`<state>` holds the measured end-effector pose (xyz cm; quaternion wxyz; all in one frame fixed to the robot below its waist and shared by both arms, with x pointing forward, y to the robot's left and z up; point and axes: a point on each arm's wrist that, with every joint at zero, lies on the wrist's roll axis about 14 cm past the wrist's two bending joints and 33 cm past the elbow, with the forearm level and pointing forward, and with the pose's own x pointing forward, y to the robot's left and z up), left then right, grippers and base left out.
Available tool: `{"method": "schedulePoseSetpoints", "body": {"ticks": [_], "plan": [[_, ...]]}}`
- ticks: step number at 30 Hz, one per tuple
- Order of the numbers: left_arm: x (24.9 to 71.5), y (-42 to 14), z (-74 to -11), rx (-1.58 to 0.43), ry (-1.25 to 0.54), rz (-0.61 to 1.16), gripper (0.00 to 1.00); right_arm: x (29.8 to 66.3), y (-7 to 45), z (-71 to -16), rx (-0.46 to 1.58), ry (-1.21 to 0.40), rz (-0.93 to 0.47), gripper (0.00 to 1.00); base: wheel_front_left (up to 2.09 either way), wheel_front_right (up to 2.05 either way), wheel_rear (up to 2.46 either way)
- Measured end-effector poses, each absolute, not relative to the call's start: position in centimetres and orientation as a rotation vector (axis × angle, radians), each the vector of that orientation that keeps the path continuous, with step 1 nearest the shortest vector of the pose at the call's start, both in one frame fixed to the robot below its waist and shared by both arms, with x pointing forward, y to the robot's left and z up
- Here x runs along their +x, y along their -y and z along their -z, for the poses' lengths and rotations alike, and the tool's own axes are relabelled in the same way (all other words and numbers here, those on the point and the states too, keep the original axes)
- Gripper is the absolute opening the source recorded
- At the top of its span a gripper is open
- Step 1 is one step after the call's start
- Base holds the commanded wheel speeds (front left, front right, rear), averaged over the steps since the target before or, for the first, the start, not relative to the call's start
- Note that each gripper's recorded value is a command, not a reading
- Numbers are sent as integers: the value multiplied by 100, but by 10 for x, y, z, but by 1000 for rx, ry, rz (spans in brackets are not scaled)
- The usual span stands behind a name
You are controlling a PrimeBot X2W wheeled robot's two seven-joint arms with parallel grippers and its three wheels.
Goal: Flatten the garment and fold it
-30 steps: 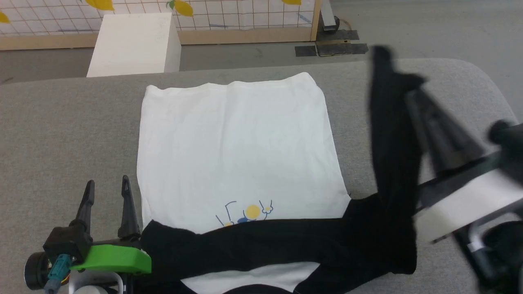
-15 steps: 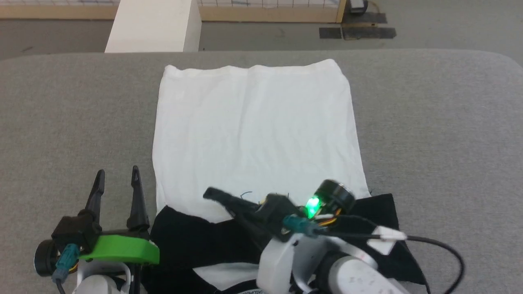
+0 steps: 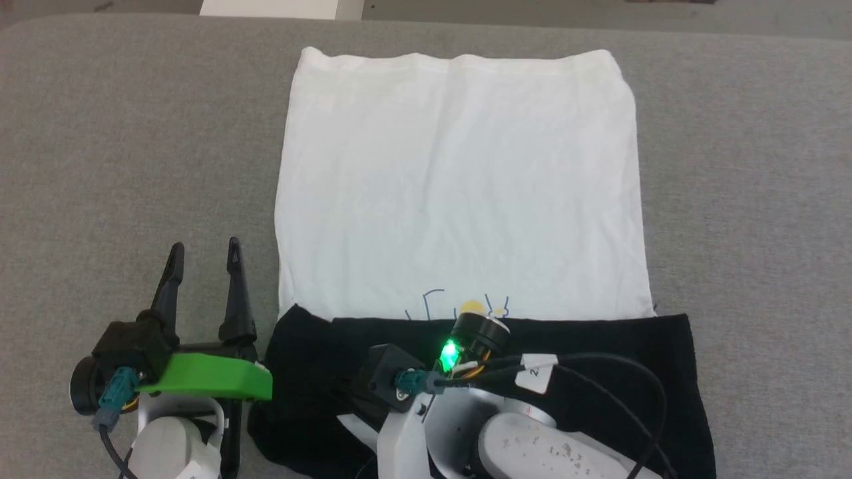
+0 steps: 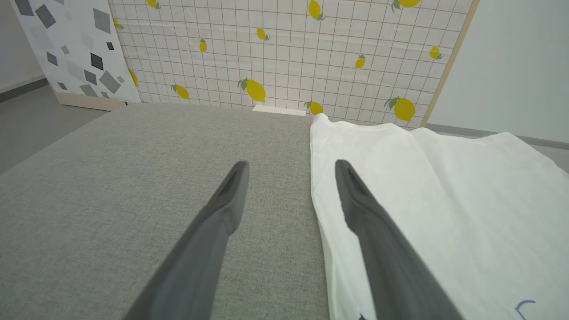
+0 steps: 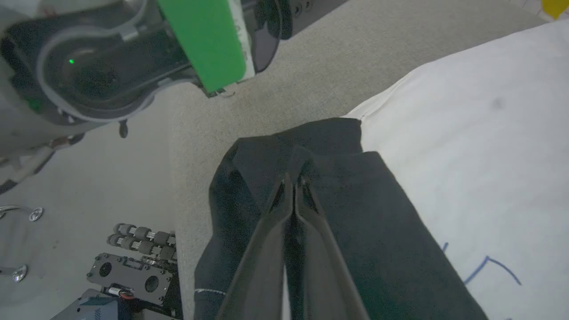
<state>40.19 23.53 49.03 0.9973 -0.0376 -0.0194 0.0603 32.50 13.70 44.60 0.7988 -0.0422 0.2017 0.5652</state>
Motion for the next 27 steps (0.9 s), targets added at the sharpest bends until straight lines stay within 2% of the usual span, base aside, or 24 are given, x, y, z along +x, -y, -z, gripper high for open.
{"method": "schedulePoseSetpoints", "body": {"ticks": [3, 4, 5, 6, 9, 12, 17, 22, 27], "plan": [[401, -239, -486, -73, 25, -134, 100, 321, -139, -431, -80, -500, -1233, 0, 0, 0, 0], [400, -240, -484, -72, 19, -138, 100, 319, -140, -427, -70, -526, -1237, 12, 0, 0, 0], [400, -241, -483, -72, 16, -141, 100, 317, -140, -425, -62, -542, -1242, 94, 0, 0, 0], [400, -242, -483, -73, 16, -143, 100, 316, -140, -424, -55, -551, -1244, 100, 0, 0, 0], [399, -242, -484, -74, 18, -143, 100, 323, -139, -433, -6, -530, -1219, 100, 0, 0, 0], [400, -238, -486, -71, 25, -128, 100, 345, -134, -458, 62, -434, -1157, 100, 0, 0, 0], [404, -226, -492, -60, 40, -76, 100, 394, -98, -512, 169, -222, -969, 100, 0, 0, 0], [412, -215, -498, -25, 52, -10, 100, 425, -25, -543, 192, -65, -705, 100, 0, 0, 0], [434, -203, -506, 16, 41, 68, 100, 432, 64, -555, 159, 14, -427, 100, 0, 0, 0]]}}
